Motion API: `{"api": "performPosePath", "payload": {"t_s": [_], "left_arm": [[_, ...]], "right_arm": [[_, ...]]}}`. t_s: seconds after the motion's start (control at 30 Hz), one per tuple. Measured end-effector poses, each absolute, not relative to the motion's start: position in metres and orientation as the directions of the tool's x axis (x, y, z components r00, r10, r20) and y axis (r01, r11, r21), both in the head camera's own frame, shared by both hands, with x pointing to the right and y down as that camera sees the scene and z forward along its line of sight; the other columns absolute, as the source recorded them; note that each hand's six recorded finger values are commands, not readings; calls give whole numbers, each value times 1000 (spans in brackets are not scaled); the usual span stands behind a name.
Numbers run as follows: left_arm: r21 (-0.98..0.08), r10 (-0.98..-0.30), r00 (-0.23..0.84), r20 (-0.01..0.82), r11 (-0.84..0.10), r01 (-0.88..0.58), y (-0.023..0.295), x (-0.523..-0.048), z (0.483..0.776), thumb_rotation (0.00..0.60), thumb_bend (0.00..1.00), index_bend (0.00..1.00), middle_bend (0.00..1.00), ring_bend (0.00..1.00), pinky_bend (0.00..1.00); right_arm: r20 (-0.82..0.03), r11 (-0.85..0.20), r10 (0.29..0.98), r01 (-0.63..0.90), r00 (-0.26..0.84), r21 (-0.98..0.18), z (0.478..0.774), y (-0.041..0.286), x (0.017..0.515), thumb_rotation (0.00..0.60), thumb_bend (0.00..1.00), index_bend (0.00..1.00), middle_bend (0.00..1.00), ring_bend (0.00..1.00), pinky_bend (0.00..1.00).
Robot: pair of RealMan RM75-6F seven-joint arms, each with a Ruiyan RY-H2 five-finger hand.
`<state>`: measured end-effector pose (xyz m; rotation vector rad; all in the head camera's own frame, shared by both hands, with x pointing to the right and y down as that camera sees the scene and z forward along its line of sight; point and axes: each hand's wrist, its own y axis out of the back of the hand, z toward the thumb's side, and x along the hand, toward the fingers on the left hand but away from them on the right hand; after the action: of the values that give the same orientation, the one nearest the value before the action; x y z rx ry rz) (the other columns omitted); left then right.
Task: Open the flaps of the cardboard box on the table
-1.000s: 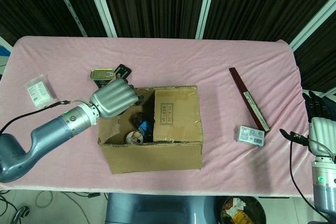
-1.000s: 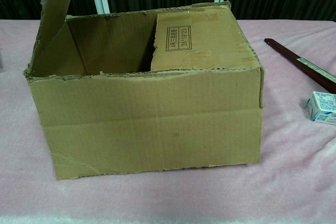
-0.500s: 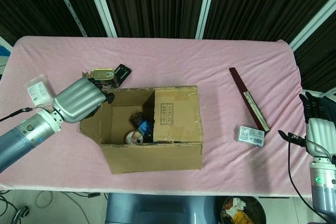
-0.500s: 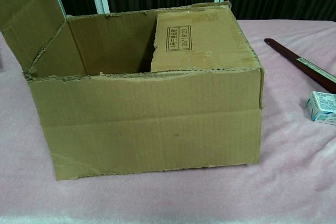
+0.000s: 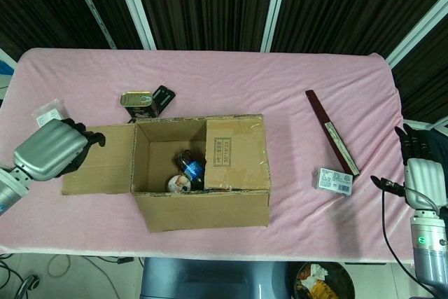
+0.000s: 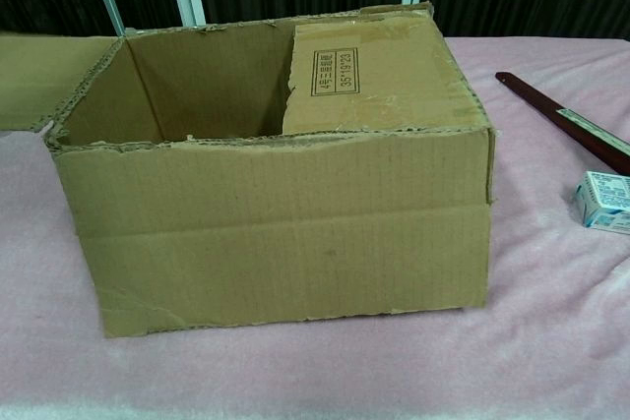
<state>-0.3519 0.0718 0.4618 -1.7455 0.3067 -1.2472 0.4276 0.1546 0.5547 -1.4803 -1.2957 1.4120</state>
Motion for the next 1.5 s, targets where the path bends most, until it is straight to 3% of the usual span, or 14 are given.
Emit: {"api": "performPosePath", "payload": {"t_s": [0.13,0.33,0.57,0.77,1.07,1.33,1.5], "left_arm": [[-811,-704,408,582,-541,223,83,-376,464,600,372,144,113,48,121],[-860,-814,321,485,-510,5,103,-404,480,600,315,61,13,0,20],[-915,-933,149,328,-353,-197,131,-438,513,600,313,36,7,0,19],[-936,-960,32,277,-277,-219,156,-469,536,600,313,36,7,0,19],[-938,-975,18,221,-218,-270,162,-484,544,600,313,36,7,0,19],[-934,-975,14,222,-217,-284,162,-489,547,600,313,36,7,0,19],[-928,-970,3,243,-234,-289,162,-492,551,600,313,36,7,0,19]], "right_arm": [[-262,-246,962,178,-75,-953,554,153,421,600,190,0,0,0,239],[-262,-255,965,190,-15,-948,549,149,401,600,254,0,0,0,239],[-294,-315,945,150,145,-937,538,130,360,600,407,0,0,0,239],[-282,-327,911,110,301,-938,523,102,311,600,511,21,73,49,256],[-271,-362,808,77,523,-929,510,75,210,600,666,241,283,235,343],[-287,-404,654,3,700,-915,523,74,112,600,689,286,306,252,347],[-304,-439,587,-20,750,-898,539,77,63,600,689,297,316,258,347]]}}
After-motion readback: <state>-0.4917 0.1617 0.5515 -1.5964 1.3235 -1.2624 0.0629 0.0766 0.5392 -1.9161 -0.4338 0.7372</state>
